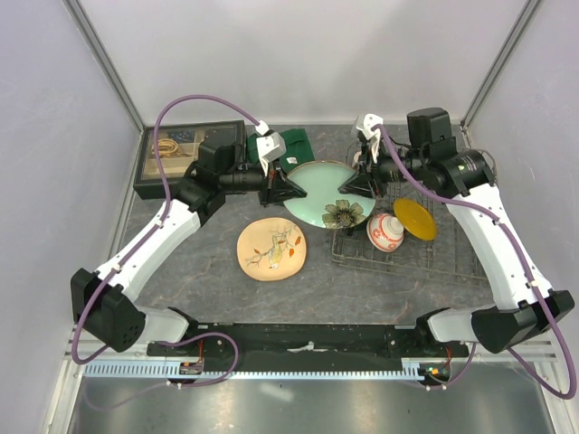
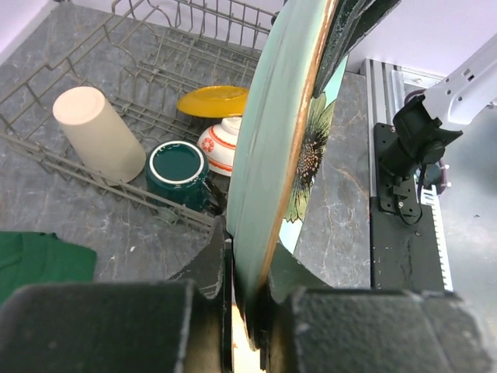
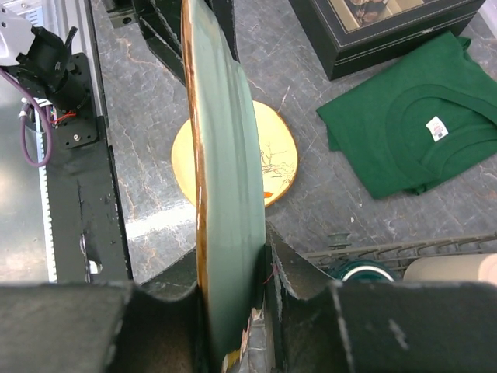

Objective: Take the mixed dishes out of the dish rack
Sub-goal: Place the plate at the center of the board.

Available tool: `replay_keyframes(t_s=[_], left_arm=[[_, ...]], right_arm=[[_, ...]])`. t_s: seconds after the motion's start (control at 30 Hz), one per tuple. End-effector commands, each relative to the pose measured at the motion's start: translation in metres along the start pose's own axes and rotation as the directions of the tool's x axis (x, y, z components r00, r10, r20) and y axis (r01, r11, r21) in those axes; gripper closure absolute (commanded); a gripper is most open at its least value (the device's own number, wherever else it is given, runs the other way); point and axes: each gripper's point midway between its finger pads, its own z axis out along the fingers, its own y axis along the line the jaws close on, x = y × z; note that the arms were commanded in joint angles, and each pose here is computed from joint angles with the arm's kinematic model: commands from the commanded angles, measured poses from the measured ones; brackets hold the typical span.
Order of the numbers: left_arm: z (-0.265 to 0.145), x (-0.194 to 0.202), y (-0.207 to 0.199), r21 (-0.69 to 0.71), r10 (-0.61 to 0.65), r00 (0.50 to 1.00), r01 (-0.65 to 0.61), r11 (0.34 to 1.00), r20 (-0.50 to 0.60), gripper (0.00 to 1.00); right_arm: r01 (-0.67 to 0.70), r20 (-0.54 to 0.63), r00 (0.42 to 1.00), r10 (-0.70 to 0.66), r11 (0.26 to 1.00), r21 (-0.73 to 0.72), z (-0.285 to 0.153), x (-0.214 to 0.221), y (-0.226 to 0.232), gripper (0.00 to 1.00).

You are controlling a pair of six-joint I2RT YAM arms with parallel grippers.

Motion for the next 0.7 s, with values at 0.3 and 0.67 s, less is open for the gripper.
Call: replay_keyframes(t_s=[0.3,0.67], left_arm=[[-0.004,-0.019,-0.04,0.186,0.038,0.996,-0.051,0.981,0.076,0.99],[-0.011,0.016,-0.016,0.083,-0.048,0.999,0.049,0.995,-0.017,0.98]], right_arm=[[0.063,0.069,0.996,-0.059,0.996,-0.058,0.001,-0.011,0.011,0.36],[0.087,0.071,0.994,-0.086,0.996,-0.001,-0.007,-0.015,0.008,0.21]])
